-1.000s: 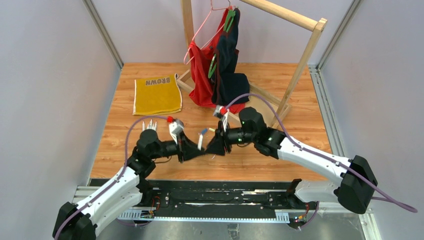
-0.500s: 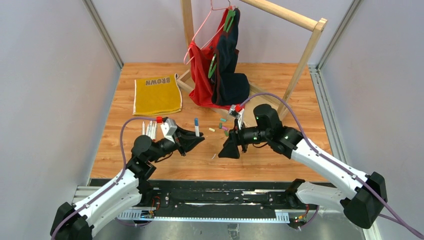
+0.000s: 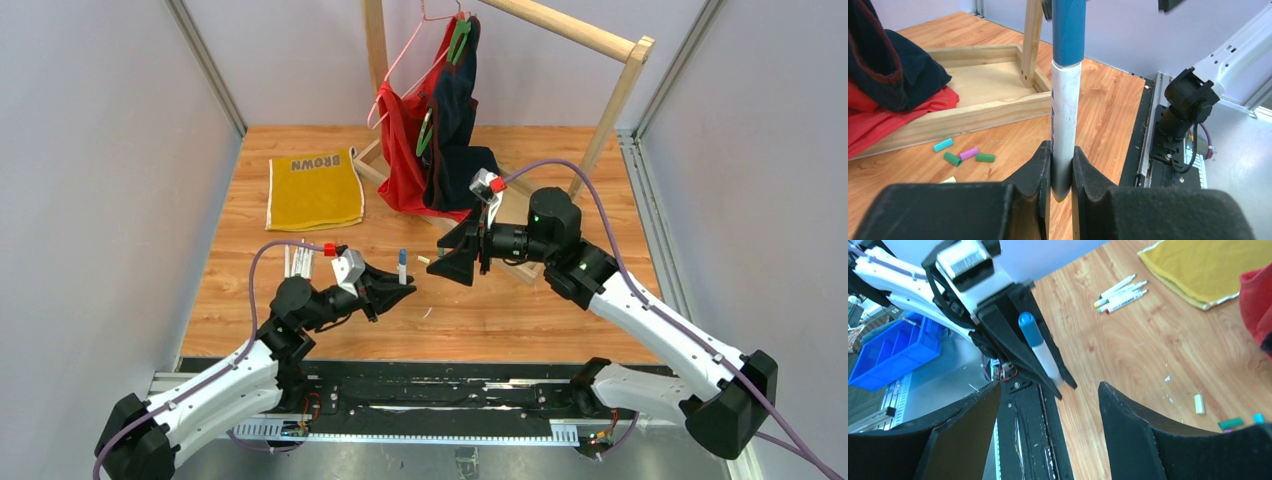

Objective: Insert the pens into the pen caps
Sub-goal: Press the pen cap onto the pen.

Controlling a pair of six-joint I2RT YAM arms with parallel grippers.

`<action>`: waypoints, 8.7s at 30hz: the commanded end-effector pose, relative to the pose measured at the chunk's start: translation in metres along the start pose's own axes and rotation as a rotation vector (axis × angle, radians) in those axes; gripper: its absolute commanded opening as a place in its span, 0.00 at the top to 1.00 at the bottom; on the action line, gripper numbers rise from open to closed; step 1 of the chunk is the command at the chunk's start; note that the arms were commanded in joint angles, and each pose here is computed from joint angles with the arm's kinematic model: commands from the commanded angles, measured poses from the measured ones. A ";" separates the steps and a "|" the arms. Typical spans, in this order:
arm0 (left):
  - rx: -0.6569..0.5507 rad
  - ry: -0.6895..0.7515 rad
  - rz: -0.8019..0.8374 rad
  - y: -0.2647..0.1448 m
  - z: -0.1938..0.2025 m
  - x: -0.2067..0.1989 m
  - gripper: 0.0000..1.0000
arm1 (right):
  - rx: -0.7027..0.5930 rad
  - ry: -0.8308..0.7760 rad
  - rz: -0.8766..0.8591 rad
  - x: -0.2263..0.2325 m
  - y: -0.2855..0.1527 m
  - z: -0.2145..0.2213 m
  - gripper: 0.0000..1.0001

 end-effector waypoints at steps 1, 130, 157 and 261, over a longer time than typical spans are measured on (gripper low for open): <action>-0.019 0.032 0.011 0.003 -0.002 -0.004 1.00 | -0.113 -0.044 -0.039 0.011 0.004 -0.037 0.28; -0.304 -0.144 -0.125 -0.006 -0.103 0.035 1.00 | 0.632 0.433 0.053 -0.016 0.032 0.235 0.99; -0.255 -0.190 -0.259 -0.010 -0.082 0.066 1.00 | 0.656 0.451 0.048 -0.002 0.031 0.242 0.99; 0.103 0.084 -0.156 -0.018 0.033 -0.009 1.00 | 0.358 0.130 -0.031 -0.015 0.055 0.087 0.99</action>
Point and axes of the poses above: each gripper's point midway between its finger pads, its own y axis out along the fingers, its own x axis along the line the jaws close on, z = x × y, the point moved 2 cm from there along -y, back along the fingers, and after that the axes turned 12 degrees about y, right-handed, at the moved point
